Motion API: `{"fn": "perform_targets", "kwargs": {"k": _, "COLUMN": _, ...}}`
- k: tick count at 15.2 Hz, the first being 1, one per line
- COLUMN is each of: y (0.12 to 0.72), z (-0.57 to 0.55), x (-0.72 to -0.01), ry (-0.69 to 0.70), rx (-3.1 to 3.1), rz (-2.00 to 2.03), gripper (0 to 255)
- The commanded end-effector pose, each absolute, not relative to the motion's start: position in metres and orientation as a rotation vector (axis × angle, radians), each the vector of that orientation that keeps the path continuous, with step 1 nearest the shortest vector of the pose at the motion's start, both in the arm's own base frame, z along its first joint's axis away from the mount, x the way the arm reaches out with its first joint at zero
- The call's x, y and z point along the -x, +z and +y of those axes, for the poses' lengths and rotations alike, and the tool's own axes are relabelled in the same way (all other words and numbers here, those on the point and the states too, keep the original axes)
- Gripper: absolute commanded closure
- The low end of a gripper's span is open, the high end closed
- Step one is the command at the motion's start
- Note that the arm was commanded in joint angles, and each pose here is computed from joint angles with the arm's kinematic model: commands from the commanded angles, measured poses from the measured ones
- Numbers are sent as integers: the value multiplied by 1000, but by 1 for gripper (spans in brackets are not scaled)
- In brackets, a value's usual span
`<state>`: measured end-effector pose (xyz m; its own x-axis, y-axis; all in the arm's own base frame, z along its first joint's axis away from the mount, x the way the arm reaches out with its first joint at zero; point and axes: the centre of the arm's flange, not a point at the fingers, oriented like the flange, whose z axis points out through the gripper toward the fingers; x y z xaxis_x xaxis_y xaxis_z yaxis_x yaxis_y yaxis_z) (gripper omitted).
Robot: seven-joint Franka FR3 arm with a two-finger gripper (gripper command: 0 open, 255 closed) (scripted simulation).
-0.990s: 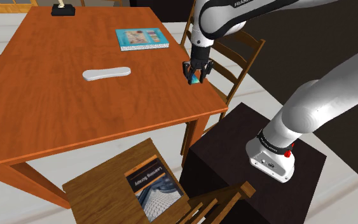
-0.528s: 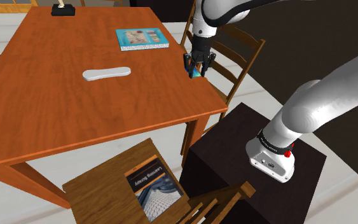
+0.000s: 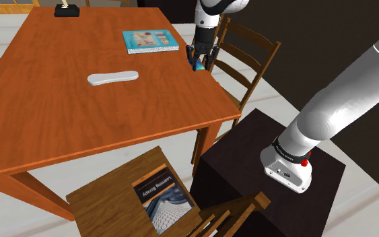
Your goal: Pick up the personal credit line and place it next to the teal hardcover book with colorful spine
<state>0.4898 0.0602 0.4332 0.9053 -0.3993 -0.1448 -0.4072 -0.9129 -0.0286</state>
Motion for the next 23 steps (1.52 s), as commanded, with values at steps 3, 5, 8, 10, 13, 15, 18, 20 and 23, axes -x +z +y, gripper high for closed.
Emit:
{"fn": "perform_targets", "kwargs": {"k": 3, "y": 436, "z": 43, "x": -545, "ry": 210, "rx": 3010, "rz": 638, "gripper": 255}}
{"fn": "perform_targets", "kwargs": {"k": 5, "y": 436, "z": 35, "x": -570, "ry": 210, "rx": 3010, "rz": 638, "gripper": 255}}
{"fn": "perform_targets", "kwargs": {"k": 8, "y": 436, "z": 22, "x": -608, "ry": 210, "rx": 3010, "rz": 638, "gripper": 255}}
{"fn": "perform_targets", "kwargs": {"k": 10, "y": 437, "z": 14, "x": -633, "ry": 210, "rx": 3010, "rz": 638, "gripper": 255}}
{"fn": "perform_targets", "kwargs": {"k": 13, "y": 437, "z": 2, "x": -670, "ry": 210, "rx": 3010, "rz": 638, "gripper": 255}}
{"fn": "perform_targets", "kwargs": {"k": 15, "y": 437, "z": -7, "x": -695, "ry": 210, "rx": 3010, "rz": 638, "gripper": 255}}
{"fn": "perform_targets", "kwargs": {"k": 18, "y": 437, "z": -19, "x": -733, "ry": 210, "rx": 3010, "rz": 638, "gripper": 255}}
{"fn": "perform_targets", "kwargs": {"k": 20, "y": 432, "z": -21, "x": -738, "ry": 210, "rx": 3010, "rz": 638, "gripper": 255}}
{"fn": "perform_targets", "kwargs": {"k": 23, "y": 416, "z": -21, "x": -738, "ry": 210, "rx": 3010, "rz": 638, "gripper": 255}}
